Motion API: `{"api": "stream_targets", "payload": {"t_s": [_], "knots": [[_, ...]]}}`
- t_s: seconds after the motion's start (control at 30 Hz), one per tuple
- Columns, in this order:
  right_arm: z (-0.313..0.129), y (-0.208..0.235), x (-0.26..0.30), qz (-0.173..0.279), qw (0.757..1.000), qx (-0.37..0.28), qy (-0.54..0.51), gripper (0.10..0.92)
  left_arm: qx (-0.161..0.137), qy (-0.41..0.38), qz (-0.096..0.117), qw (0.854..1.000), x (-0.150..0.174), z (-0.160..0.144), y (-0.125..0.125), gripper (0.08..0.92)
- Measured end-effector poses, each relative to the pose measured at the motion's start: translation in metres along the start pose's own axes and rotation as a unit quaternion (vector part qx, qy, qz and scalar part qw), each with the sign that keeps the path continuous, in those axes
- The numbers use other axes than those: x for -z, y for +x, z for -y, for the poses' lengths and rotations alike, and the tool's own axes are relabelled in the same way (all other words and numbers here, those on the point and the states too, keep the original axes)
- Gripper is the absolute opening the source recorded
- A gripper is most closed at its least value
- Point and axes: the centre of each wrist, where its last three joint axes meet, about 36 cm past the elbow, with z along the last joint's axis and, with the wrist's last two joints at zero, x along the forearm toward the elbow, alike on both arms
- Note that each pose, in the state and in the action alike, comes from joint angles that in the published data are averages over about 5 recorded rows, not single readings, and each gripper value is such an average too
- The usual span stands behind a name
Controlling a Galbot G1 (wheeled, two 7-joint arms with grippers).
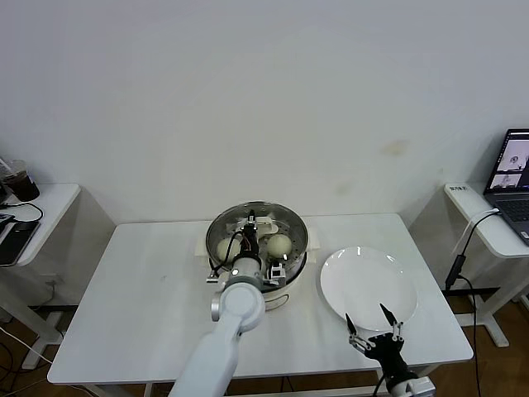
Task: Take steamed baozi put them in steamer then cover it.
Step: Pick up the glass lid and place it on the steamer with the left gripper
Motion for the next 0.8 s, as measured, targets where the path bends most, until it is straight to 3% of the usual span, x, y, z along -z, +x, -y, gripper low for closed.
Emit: {"api": "stream_targets", "payload": {"t_s": [0.27, 0.8], "knots": [[-0.001, 0.000, 0.001, 0.002, 1.000, 0.004, 0.000, 0.823, 0.008, -0.003, 0.001, 1.000, 0.000, 0.004, 0.004, 0.171], [-0.005, 0.000, 0.003, 0.002, 1.000, 0.010, 0.001, 0.823, 0.022, -0.003, 0.013, 1.000, -0.002, -0.004, 0.012, 0.622]]}}
